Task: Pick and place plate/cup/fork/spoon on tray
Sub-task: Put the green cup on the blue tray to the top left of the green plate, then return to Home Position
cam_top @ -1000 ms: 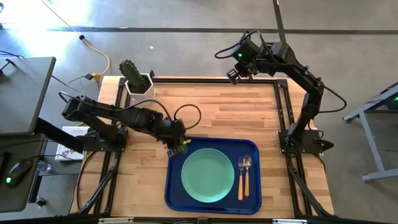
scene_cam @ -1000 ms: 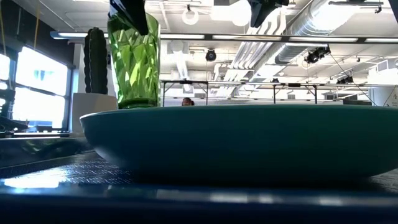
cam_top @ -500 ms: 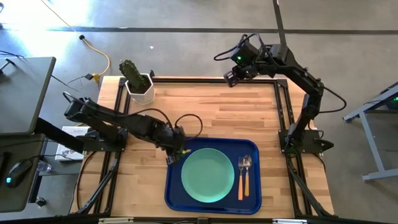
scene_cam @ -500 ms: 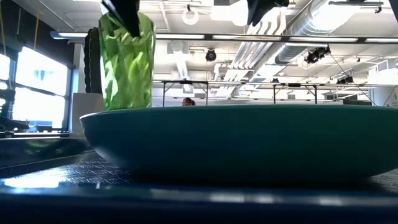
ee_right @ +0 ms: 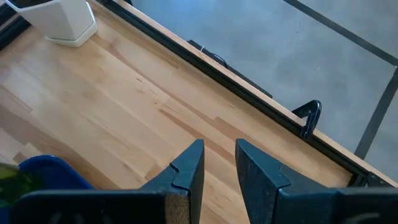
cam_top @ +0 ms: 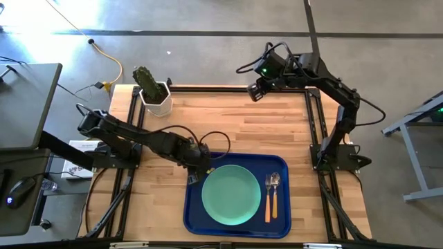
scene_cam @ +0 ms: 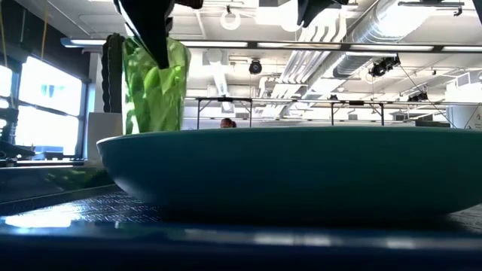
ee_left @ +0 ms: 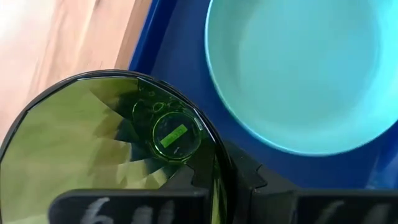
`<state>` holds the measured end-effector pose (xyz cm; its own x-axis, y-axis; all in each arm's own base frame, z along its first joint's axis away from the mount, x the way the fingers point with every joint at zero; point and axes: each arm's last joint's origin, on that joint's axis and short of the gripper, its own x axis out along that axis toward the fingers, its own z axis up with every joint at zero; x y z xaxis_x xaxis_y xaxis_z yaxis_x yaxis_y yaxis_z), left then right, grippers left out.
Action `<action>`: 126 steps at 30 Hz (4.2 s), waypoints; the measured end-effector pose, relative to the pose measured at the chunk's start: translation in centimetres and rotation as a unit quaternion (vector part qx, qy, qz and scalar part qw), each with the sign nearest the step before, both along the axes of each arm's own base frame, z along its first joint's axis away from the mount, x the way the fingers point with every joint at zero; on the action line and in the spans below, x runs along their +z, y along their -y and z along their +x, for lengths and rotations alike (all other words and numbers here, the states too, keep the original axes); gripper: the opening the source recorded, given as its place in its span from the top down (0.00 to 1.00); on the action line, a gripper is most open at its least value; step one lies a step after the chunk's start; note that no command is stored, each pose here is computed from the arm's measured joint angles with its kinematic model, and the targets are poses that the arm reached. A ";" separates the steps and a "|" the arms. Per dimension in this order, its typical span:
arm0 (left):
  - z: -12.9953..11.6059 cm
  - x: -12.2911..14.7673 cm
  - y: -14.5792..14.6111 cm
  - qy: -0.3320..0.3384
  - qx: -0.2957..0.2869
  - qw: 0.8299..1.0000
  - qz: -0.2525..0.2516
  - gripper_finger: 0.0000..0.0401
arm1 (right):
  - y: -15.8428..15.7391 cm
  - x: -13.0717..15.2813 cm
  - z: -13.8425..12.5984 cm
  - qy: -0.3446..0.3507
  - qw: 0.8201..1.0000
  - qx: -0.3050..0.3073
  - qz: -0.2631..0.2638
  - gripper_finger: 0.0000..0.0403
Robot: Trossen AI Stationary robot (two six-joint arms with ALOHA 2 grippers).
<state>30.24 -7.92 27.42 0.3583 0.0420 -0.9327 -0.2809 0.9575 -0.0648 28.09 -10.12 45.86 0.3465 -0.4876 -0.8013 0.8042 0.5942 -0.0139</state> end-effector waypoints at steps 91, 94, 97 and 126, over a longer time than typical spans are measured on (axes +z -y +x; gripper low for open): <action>-2.5 15.2 -2.9 0.126 -0.092 0.988 -0.007 0.72 | -0.3 0.0 0.1 -0.020 0.998 0.061 -0.002 0.79; -5.1 17.0 -3.6 0.160 -0.071 0.984 0.014 0.72 | -0.4 0.0 0.1 -0.019 0.998 0.061 -0.001 0.79; -7.9 18.7 -4.3 0.200 -0.057 0.978 0.029 0.72 | -0.5 0.0 0.2 -0.016 0.998 0.055 0.001 0.79; -23.4 6.1 -7.6 0.426 0.013 0.902 0.062 0.72 | -3.5 1.2 2.7 0.148 0.989 0.003 0.023 0.79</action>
<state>6.80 -0.34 33.53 0.9406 0.1467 -0.3062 -0.2029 0.9660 -0.1605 30.77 -6.57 47.08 0.5721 -0.4505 -0.6854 0.7652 0.5940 0.2484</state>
